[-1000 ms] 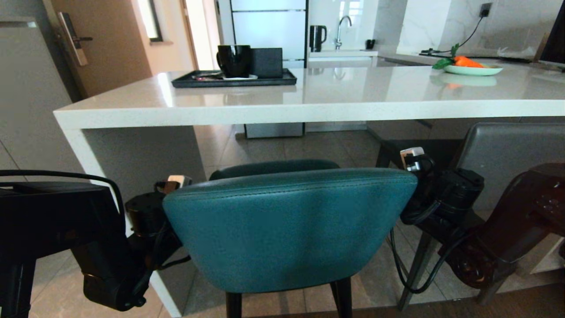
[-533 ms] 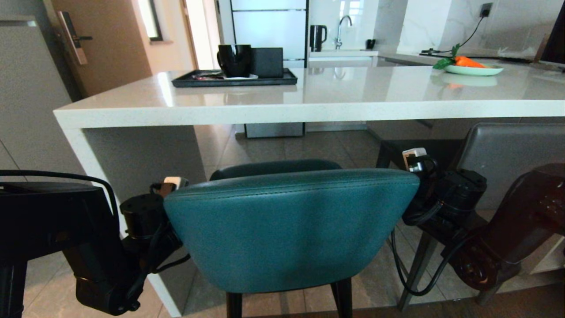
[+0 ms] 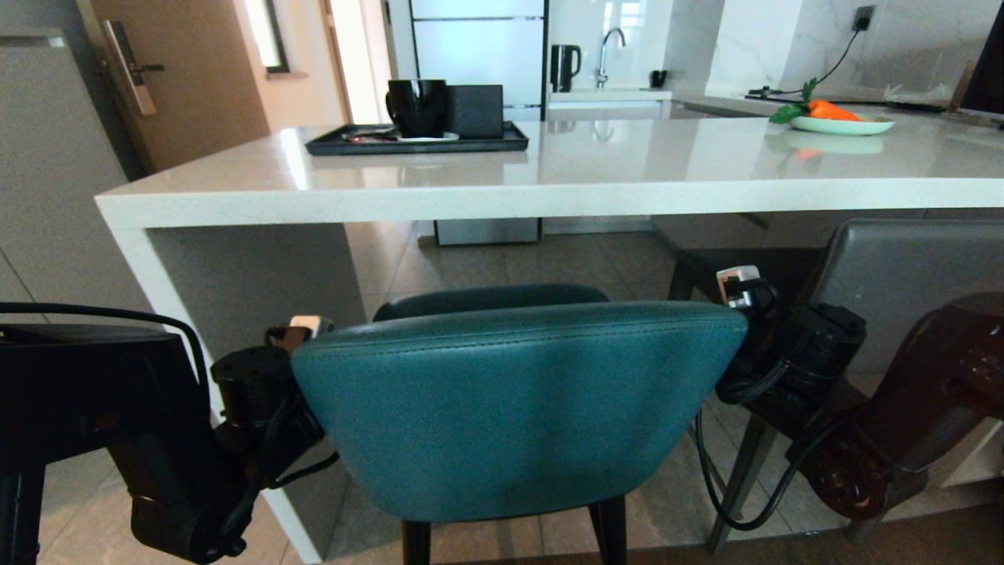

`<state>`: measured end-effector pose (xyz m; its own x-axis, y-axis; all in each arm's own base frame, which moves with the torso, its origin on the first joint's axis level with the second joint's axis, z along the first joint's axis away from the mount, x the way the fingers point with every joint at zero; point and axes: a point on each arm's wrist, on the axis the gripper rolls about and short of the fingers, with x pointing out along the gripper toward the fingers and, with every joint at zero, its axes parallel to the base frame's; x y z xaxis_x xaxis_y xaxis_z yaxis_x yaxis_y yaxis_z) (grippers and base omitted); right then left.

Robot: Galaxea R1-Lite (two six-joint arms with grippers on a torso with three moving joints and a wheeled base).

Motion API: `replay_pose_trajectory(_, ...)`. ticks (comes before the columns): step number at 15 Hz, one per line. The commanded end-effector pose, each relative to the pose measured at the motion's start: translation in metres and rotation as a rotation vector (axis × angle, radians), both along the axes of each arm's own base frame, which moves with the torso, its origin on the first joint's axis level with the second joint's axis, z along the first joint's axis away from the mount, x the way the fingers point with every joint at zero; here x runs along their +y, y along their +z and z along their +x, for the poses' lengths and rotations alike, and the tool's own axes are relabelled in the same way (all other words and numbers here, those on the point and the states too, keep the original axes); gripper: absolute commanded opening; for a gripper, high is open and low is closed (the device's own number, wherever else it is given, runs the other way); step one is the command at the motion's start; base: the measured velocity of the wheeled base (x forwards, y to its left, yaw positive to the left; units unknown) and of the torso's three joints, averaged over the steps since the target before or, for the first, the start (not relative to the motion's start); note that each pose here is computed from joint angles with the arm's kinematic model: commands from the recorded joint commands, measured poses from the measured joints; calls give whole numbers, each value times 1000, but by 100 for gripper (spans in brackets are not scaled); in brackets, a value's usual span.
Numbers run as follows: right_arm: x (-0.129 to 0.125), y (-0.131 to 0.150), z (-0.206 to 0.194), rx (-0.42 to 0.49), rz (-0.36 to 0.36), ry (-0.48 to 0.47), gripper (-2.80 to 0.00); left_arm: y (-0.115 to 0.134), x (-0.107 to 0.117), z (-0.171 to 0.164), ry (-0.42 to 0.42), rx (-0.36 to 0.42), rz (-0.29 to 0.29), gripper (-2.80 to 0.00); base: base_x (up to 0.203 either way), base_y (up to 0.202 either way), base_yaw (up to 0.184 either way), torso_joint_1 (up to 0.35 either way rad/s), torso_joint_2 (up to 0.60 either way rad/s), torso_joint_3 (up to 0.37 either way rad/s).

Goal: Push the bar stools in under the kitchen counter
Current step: Pull the blue chair out from under the dining table

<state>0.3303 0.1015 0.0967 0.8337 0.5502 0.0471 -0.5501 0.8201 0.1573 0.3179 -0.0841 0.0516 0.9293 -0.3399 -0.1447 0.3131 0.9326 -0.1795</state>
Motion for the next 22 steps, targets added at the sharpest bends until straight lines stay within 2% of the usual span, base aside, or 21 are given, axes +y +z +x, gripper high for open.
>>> replay_pose_trajectory(1,0,-5,1,10,-3,1,-280,2,-1,0,-2,-9,-3,-280,0,0,0,0,0,0)
replay_pose_trajectory(4,0,-6,2,15,-4,0,-280,1,-1,-1,-3,-8,-3,-280,-29,0,-1,3,1,2)
replay_pose_trajectory(14,-2,-8,3,18,-4,-20,-280,3,-3,2,-5,-23,-4,-280,-186,0,-2,3,3,4)
replay_pose_trajectory(16,-6,-9,11,8,-3,-35,-280,7,-10,9,-21,-53,-11,-280,0,0,0,0,0,0)
replay_pose_trajectory(19,-16,-8,18,-6,2,-69,-280,3,-21,15,-30,-52,-11,-280,0,0,0,0,0,0)
replay_pose_trajectory(22,-25,-8,21,-5,4,-93,-280,4,-22,17,-29,-61,-14,-280,0,0,0,0,0,0)
